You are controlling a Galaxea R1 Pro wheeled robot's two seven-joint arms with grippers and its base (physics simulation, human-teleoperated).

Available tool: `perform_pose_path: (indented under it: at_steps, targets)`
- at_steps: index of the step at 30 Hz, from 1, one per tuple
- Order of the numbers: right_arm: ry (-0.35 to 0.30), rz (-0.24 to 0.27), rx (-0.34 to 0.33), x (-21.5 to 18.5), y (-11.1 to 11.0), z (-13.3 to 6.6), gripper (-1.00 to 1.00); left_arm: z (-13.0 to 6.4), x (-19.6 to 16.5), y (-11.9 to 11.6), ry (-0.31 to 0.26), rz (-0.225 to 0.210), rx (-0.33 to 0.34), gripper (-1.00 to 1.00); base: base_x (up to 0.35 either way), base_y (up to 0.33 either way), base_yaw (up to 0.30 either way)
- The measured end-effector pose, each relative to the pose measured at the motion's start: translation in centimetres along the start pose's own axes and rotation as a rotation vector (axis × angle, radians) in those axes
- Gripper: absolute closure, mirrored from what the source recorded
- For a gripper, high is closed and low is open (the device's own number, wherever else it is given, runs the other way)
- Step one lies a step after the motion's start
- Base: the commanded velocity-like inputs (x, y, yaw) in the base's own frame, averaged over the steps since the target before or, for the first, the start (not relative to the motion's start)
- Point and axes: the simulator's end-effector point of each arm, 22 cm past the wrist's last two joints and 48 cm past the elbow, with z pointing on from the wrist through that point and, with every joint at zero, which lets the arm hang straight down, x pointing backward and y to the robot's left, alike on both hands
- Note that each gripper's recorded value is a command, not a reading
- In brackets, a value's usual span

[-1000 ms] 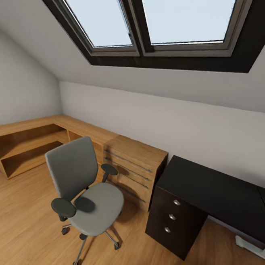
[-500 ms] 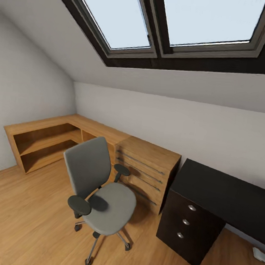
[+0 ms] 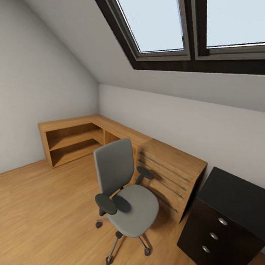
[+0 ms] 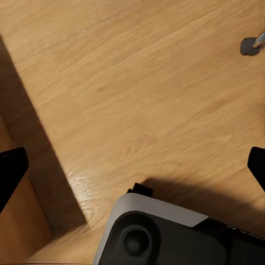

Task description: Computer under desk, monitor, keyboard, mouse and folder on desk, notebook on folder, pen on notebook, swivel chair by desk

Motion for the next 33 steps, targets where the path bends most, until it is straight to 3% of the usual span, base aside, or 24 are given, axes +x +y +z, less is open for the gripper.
perform_pose_path:
  at_steps: [33]
  targets:
    - [-0.002,0.001,0.003,-0.04,-0.06,0.0,-1.0,0.0,-0.02,0.05,-0.001,0.0,-0.002,-1.0,0.0,0.0,0.279]
